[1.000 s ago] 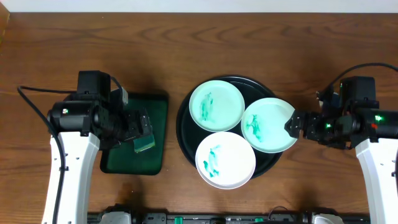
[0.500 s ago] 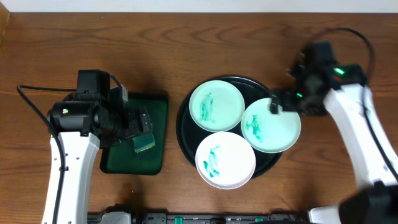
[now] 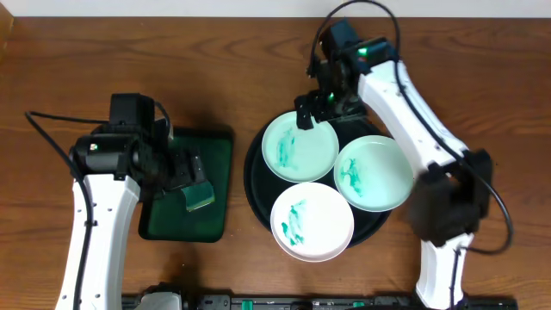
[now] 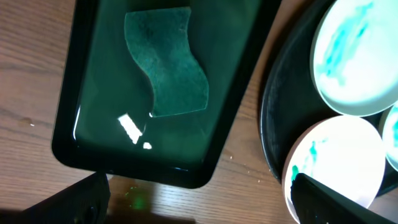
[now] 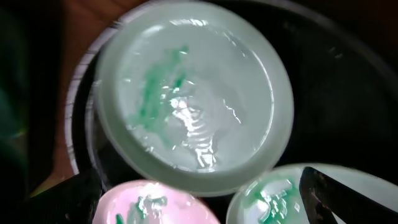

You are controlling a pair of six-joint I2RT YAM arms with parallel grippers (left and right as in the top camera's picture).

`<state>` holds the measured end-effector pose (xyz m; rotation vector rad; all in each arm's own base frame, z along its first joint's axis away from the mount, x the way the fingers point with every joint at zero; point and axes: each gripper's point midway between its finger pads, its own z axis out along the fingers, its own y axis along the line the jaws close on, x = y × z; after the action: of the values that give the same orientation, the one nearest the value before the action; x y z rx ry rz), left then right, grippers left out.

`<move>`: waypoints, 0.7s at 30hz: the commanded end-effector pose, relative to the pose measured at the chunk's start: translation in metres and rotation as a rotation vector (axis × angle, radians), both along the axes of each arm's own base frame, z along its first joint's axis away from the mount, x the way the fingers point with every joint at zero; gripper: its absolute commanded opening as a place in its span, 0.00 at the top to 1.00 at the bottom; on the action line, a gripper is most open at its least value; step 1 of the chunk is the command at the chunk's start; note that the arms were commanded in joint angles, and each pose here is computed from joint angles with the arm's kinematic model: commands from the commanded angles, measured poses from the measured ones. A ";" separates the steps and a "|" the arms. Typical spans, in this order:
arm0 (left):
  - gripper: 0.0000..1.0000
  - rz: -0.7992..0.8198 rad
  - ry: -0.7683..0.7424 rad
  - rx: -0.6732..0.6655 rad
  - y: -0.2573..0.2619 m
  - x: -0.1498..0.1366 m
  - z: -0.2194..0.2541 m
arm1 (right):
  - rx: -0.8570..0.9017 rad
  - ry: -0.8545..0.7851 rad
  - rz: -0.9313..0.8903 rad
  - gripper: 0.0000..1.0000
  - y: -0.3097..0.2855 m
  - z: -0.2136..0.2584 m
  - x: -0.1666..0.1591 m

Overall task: Clean dirty plates on tray and stack at the side
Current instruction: 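Reach the right gripper to the top-left plate rim and grip it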

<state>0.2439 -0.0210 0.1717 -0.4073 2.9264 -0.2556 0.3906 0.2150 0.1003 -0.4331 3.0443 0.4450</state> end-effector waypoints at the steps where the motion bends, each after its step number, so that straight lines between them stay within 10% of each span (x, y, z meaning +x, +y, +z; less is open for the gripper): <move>1: 0.07 0.003 -0.008 0.014 0.003 0.003 0.004 | 0.056 0.086 -0.060 0.01 -0.011 -0.019 0.007; 21: 0.07 0.003 0.012 0.014 0.003 -0.001 0.003 | -0.011 0.229 -0.013 0.47 -0.013 -0.077 -0.011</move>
<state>0.2401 -0.0209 0.1700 -0.4126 2.9468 -0.2523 0.3822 0.1958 0.0246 -0.3914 3.2597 0.4891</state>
